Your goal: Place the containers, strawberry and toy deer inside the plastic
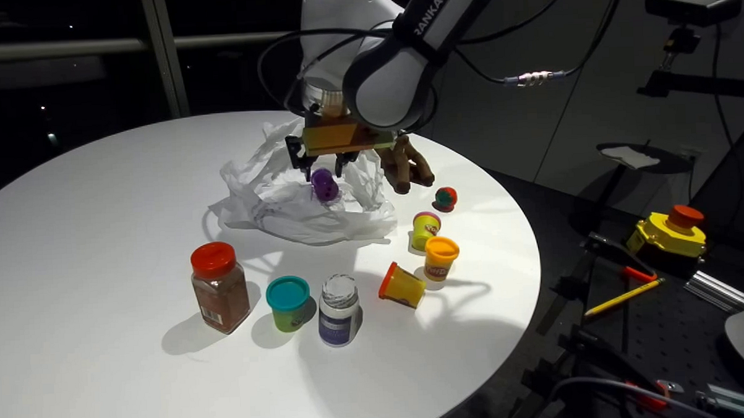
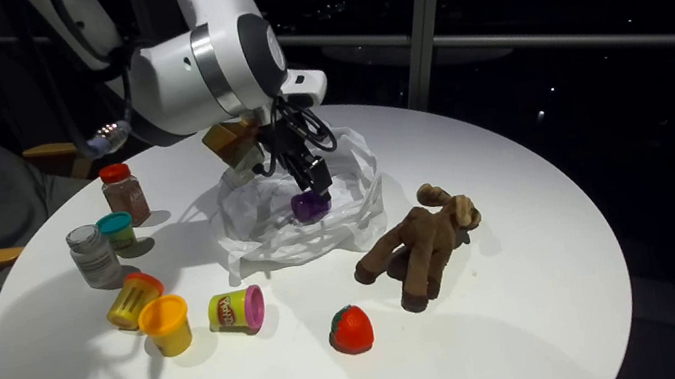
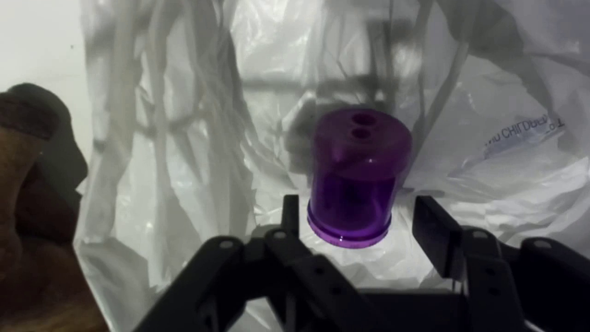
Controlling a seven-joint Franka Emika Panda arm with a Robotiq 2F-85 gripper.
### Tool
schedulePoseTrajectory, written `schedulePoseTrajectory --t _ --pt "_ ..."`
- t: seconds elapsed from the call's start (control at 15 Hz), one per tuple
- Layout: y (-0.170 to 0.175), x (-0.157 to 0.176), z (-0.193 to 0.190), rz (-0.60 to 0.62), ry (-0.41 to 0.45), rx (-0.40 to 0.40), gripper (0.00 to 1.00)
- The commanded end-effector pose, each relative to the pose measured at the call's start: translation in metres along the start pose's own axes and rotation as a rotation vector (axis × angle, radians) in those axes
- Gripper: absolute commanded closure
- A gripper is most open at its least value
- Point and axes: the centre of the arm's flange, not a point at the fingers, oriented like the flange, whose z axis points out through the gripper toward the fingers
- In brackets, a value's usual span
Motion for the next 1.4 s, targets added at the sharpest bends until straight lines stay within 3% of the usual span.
schedulePoseTrajectory --t 0.0,0.27,0.8,1.0,1.33 --pt "0.023 0.015 -0.059 0.016 0.021 0.02 0.01" --pt "0.064 0.005 -0.121 0.067 0.016 0.017 0.0" --pt "0.174 -0.093 -0.165 0.078 -0.128 -0.054 0.0" --pt "0.215 -0.123 -0.163 0.092 -0.186 -0.083 0.0" --pt "0.234 -0.146 -0.115 0.14 -0.22 -0.02 0.0"
